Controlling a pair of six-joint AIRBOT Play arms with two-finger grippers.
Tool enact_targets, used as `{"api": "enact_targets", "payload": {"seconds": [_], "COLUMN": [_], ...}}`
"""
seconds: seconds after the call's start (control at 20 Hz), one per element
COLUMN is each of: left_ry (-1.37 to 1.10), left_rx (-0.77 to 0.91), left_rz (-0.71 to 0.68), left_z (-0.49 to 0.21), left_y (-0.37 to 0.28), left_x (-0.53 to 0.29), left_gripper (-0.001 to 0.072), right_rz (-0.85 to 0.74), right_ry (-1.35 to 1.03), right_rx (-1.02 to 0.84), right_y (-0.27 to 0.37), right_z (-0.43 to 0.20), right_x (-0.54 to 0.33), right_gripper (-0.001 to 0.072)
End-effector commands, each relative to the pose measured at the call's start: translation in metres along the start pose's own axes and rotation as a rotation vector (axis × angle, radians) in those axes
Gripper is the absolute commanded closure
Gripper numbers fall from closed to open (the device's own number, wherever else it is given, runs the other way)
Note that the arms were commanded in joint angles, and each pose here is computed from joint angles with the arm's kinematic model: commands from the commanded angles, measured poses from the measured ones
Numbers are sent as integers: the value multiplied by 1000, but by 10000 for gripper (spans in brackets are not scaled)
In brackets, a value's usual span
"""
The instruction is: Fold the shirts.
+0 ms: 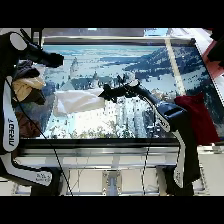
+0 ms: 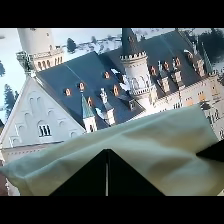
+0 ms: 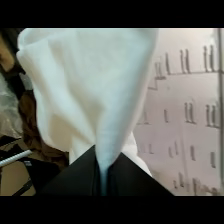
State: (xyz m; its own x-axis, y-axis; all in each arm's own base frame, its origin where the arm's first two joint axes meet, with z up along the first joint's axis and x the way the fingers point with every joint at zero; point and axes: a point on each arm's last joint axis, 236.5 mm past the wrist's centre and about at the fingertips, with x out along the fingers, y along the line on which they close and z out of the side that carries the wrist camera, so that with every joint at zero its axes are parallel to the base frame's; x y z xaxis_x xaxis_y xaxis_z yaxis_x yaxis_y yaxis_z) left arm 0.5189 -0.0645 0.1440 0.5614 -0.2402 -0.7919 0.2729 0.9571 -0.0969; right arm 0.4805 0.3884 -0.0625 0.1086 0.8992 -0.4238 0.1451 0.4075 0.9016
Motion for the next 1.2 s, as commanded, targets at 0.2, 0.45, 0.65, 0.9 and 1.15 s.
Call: {"api": "enact_targets", "payload": {"seconds": [0.2,0.45,0.65,0.9,1.15], "left_ry": [10,10,10,9,-1], "left_rx": [8,7,3,-35,-75], "left_rz": [-1,-1,-2,-4,-58], "left_z": [-2,-2,-3,-2,1], "left_y": [0,0,0,-1,-14], "left_x": [0,0,0,0,0], "left_gripper": [693,693,693,693,693], "right_rz": [239,172,-63,-507,-857], "right_ry": [-297,-576,-765,-816,-777], "right_rx": [-146,-214,-192,-59,210], "right_y": [75,82,50,-29,-104], "right_z": [97,156,160,83,-34], "right_x": [-118,-278,-422,-571,-677], "right_gripper": [686,686,686,686,686]}}
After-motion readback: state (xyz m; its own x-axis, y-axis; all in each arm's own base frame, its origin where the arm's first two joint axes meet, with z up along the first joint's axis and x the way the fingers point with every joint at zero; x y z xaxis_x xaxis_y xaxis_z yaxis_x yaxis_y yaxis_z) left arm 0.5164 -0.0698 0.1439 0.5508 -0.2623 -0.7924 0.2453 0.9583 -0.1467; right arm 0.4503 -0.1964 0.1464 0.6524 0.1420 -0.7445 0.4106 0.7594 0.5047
